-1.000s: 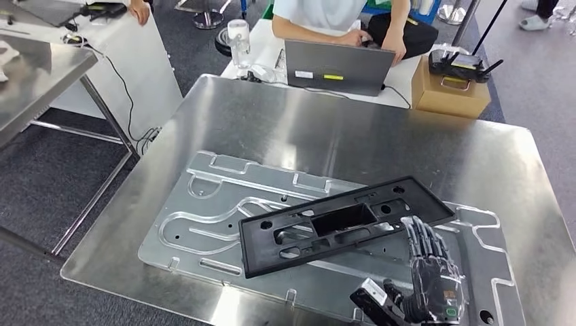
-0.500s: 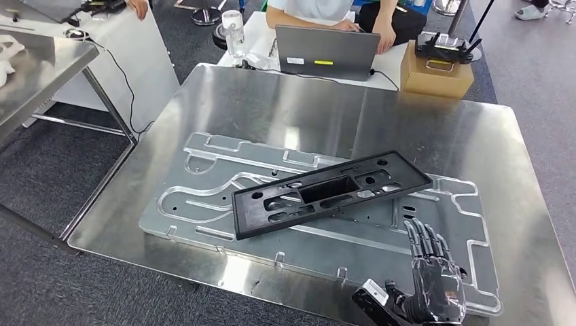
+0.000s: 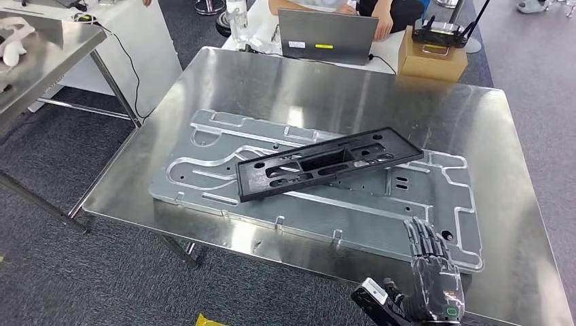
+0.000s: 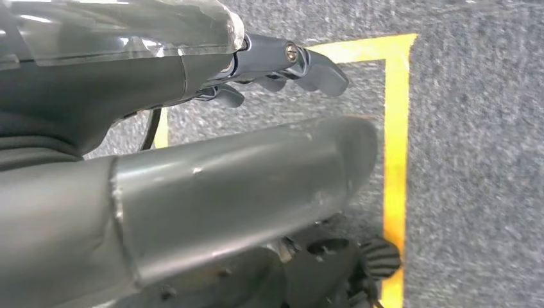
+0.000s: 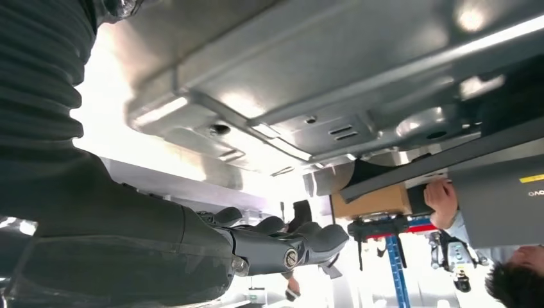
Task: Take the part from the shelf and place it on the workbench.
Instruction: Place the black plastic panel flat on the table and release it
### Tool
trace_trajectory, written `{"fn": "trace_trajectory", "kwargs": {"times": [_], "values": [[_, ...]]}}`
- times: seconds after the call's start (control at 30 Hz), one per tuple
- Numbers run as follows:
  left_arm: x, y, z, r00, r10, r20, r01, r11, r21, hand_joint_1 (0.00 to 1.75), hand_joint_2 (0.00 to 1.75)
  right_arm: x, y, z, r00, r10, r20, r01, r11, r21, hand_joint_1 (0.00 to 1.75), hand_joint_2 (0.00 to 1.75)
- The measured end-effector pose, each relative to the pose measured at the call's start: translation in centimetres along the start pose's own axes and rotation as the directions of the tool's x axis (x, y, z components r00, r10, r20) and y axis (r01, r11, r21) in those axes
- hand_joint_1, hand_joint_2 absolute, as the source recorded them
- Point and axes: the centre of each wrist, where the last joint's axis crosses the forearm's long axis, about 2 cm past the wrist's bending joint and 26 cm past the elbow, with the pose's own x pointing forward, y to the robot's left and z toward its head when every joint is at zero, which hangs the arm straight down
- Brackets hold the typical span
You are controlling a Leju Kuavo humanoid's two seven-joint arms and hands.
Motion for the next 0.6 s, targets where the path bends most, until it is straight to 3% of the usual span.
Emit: {"fn": "trace_trajectory", "kwargs": {"times": [0.3, 0.43, 0.6], "values": [[-0.28, -0.12, 0.13, 1.000, 0.004, -0.008, -0.004, 1.000, -0.001, 0.00, 0.00, -0.07, 0.24, 0.95, 1.000, -0.005, -0.011, 0.005, 1.000, 0.014, 0.00, 1.75], [-0.24, -0.18, 0.12, 1.000, 0.004, -0.008, -0.004, 1.000, -0.002, 0.00, 0.00, -0.04, 0.18, 1.06, 1.000, -0.007, -0.012, 0.007, 1.000, 0.012, 0.00, 0.00], [-0.40, -0.17, 0.18, 1.000, 0.004, -0.011, -0.004, 1.000, -0.002, 0.00, 0.00, 0.10, 0.25, 1.21, 1.000, -0.015, -0.016, 0.015, 1.000, 0.011, 0.00, 0.00]]}}
